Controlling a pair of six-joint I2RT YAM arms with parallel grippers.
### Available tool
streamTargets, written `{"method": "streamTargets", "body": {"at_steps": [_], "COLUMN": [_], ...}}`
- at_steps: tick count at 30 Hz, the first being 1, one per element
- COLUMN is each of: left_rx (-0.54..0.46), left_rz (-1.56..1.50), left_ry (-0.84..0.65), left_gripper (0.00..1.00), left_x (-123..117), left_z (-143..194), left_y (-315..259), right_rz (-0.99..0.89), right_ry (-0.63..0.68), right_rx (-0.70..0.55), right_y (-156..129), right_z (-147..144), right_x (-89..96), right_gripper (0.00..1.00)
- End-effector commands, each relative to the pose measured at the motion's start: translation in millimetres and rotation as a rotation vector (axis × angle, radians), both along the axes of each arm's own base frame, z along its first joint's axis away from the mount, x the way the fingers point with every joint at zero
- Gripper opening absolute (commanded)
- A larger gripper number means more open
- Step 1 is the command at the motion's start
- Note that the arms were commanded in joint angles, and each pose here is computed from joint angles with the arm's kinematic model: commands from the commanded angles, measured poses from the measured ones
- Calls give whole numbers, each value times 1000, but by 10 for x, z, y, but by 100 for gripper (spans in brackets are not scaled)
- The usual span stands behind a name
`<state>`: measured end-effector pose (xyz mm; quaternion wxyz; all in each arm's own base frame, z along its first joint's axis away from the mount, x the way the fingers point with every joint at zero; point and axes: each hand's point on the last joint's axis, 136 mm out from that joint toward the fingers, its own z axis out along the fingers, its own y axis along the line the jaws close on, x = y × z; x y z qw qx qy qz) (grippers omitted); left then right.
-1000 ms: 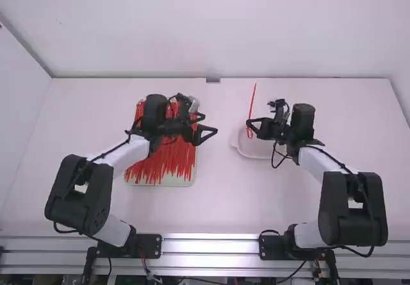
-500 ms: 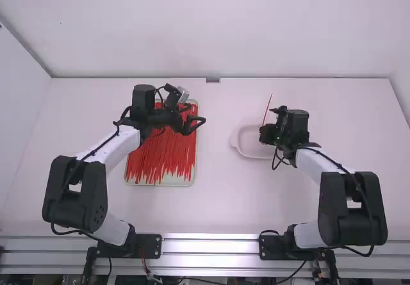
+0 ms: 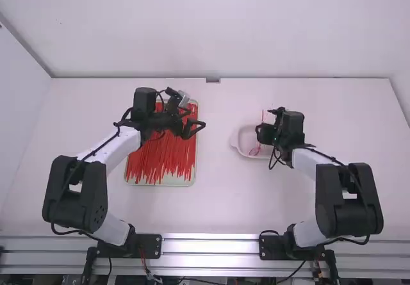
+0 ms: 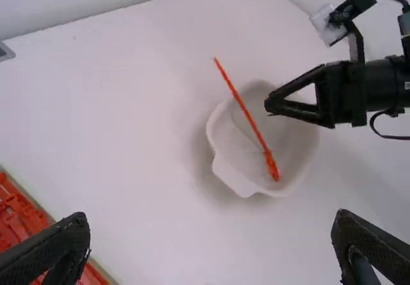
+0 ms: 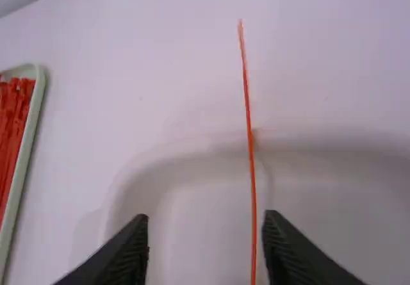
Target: Fasten the cable tie
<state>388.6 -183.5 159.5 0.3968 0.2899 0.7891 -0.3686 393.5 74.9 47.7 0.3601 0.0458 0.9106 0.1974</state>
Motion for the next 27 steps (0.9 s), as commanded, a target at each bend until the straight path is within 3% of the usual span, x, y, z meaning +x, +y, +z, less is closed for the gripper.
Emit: {"method": "streamTargets", "body": {"at_steps": [1,9,11,20,27], "left_rx": [-12,-1,17,82,82], "left_rz": [-30,-12,12,92,93], "left_ry": [5,-16,-23,-20,-27], "left_gripper": [99,99,99,99,99], "left_x": [-70,-127,-168,-365,-423], "left_z": [-3,159,245,454,524], "left_y": [-45,-13,29,186,196], "right_rz": [-8,-17,-19,-35,-36], "right_ry": [8,2,-5,-54,-93], "right_rx": [-7,-2,1,-17,-61], "right_y": [-26,-67,-66,19,57], "right_z": [-41,158,296,831,1034], "right_x": [-24,-104,-171,-509,-685], "right_gripper": [55,67,74,79,83]}}
